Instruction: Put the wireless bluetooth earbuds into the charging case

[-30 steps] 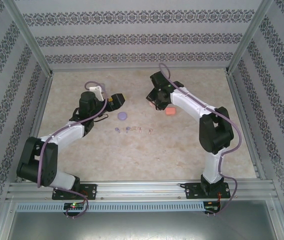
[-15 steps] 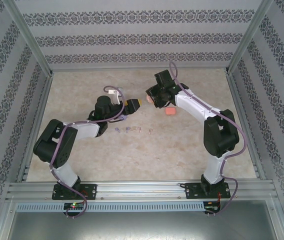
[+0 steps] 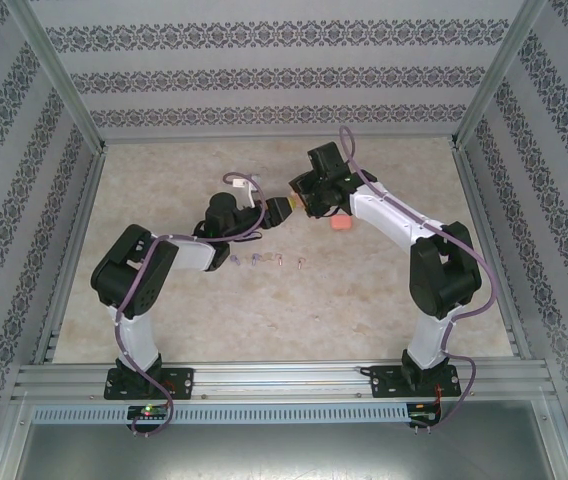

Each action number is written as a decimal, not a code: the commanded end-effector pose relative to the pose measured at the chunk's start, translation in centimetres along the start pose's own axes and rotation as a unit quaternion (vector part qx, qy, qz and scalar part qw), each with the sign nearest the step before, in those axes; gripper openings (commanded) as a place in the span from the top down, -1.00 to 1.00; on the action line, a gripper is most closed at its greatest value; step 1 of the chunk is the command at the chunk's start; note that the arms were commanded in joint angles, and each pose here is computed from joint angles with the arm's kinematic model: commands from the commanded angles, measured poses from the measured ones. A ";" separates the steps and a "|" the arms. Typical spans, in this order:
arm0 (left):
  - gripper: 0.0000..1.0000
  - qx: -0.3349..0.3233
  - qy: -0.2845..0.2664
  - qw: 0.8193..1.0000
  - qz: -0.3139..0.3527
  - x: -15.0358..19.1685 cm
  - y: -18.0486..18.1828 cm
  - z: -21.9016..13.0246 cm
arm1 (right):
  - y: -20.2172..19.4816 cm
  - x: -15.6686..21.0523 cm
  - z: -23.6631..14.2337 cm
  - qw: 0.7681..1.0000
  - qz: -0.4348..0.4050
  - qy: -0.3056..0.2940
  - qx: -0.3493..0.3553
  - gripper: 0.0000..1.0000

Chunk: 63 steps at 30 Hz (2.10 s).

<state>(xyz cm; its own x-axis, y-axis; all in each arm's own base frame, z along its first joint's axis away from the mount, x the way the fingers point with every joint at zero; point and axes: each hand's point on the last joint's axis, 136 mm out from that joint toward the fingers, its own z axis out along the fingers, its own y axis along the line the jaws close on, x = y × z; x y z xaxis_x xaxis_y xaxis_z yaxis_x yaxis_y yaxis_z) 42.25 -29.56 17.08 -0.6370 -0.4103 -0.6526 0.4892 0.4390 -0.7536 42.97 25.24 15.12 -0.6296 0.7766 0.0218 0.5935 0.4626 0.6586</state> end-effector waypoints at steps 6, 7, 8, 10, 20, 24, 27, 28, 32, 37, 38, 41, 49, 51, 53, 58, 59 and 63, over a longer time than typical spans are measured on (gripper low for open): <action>-0.16 0.030 -0.014 0.999 0.015 -0.7 -1.2 1.5 | 0.8 1.0 -1.2 1.000 -0.004 0.003 -0.017 0.09; -0.14 0.030 -0.013 0.999 0.015 -0.6 -1.1 1.6 | 0.9 1.0 -1.3 1.000 -0.004 0.003 -0.018 0.09; -0.11 0.032 -0.014 0.999 0.016 -0.7 -1.2 1.7 | 0.8 1.0 -1.2 1.000 -0.004 0.003 -0.018 0.09; -0.07 0.031 -0.013 0.999 0.016 -0.7 -1.0 1.8 | 0.9 1.0 -1.3 1.000 -0.004 0.003 -0.019 0.09; 0.07 0.033 -0.011 0.999 0.012 -0.6 -0.6 2.6 | 1.0 1.1 -1.1 1.000 -0.005 0.005 -0.020 0.09; 0.12 0.032 -0.012 0.999 0.010 -0.5 -0.4 2.7 | 1.0 1.2 -1.0 1.000 -0.005 0.006 -0.020 0.09; 0.18 0.032 -0.014 0.999 0.008 -0.6 -0.2 2.9 | 0.9 1.2 -0.9 1.000 -0.005 0.007 -0.020 0.09; 0.19 0.031 -0.014 0.999 0.008 -0.5 -0.1 2.9 | 0.9 1.3 -0.9 1.000 -0.006 0.007 -0.020 0.09; 0.26 0.032 -0.016 0.999 0.007 -0.6 -0.1 3.1 | 0.8 1.3 -0.8 1.000 -0.005 0.008 -0.020 0.09; 0.39 0.033 -0.017 0.999 0.005 -0.7 0.0 3.2 | 0.8 1.4 -0.7 1.000 -0.003 0.010 -0.020 0.08; 0.43 0.033 -0.016 0.999 0.005 -0.6 0.0 3.3 | 0.8 1.4 -0.7 1.000 -0.003 0.010 -0.020 0.08; 0.53 0.033 -0.017 0.999 0.004 -0.6 0.1 3.3 | 0.8 1.4 -0.6 1.000 -0.003 0.010 -0.021 0.09; 0.80 0.037 -0.017 0.999 -0.001 -0.5 -0.1 3.1 | 1.3 0.7 -1.0 0.999 0.002 0.002 -0.034 -0.09; 0.82 0.037 -0.017 0.999 -0.003 -0.5 -0.2 2.9 | 2.1 0.1 -1.6 0.999 -0.003 -0.004 -0.046 -0.33; 0.83 0.039 -0.017 0.999 -0.002 -0.6 -0.5 2.6 | 3.1 -0.6 -2.6 0.998 -0.012 -0.014 -0.062 -0.49; 0.86 0.044 0.001 0.999 0.009 -0.7 -1.9 1.7 | 3.8 -2.9 -6.5 0.993 -0.063 -0.054 -0.086 -0.59; 0.87 0.045 0.010 0.999 0.013 -0.7 -2.2 1.5 | 3.6 -3.3 -7.4 0.991 -0.084 -0.061 -0.089 -0.60; 0.88 0.057 0.053 0.996 0.035 -0.9 -3.4 0.5 | 2.0 -3.7 -9.7 0.973 -0.190 -0.077 -0.108 -0.66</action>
<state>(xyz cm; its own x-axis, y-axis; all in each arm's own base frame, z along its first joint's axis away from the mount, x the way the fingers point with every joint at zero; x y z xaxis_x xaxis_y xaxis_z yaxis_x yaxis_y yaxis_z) 42.64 -31.21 17.10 -0.6741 -0.3608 -0.6445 0.5121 0.4006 -0.7598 42.87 20.43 23.25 -0.6445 0.7414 -0.1871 0.3608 0.5106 0.7805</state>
